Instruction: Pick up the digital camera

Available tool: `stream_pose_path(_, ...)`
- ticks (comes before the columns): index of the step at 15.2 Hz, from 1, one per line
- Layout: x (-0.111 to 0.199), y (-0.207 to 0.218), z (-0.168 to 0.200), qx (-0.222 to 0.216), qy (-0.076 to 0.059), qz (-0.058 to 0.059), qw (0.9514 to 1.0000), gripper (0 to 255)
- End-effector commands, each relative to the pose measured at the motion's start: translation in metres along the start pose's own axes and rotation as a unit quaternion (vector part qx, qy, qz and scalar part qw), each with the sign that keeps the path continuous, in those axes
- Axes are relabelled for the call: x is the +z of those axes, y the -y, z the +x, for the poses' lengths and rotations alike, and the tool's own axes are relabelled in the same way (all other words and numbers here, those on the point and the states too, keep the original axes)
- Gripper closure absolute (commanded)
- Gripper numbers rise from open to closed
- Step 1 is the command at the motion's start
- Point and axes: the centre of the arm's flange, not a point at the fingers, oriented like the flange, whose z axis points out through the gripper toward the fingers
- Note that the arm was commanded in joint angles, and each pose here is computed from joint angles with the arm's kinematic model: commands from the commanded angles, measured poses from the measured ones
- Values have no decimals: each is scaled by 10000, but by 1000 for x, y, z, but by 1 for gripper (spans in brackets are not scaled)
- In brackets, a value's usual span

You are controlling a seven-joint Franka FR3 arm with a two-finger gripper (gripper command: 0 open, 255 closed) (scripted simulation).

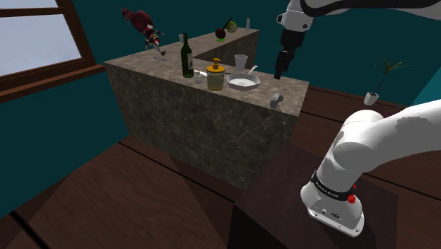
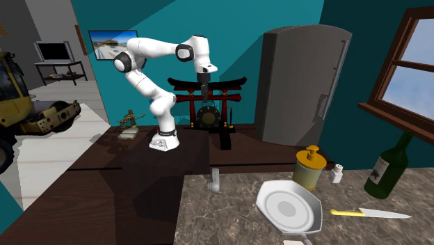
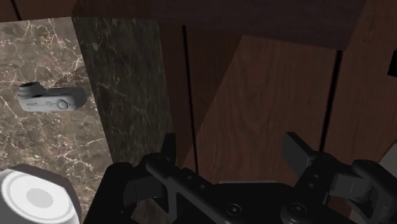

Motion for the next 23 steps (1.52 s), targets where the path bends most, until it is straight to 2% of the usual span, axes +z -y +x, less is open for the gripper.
stream_pose_path(1, 14, -24, -4, -91, -50, -16, 9999, 0)
stream_pose_path(12, 96, -142, -17, -530, -287, -77, 9982, 0)
stream_pose_path(23, 177, -262, -16, -968, -524, -137, 9938, 0)
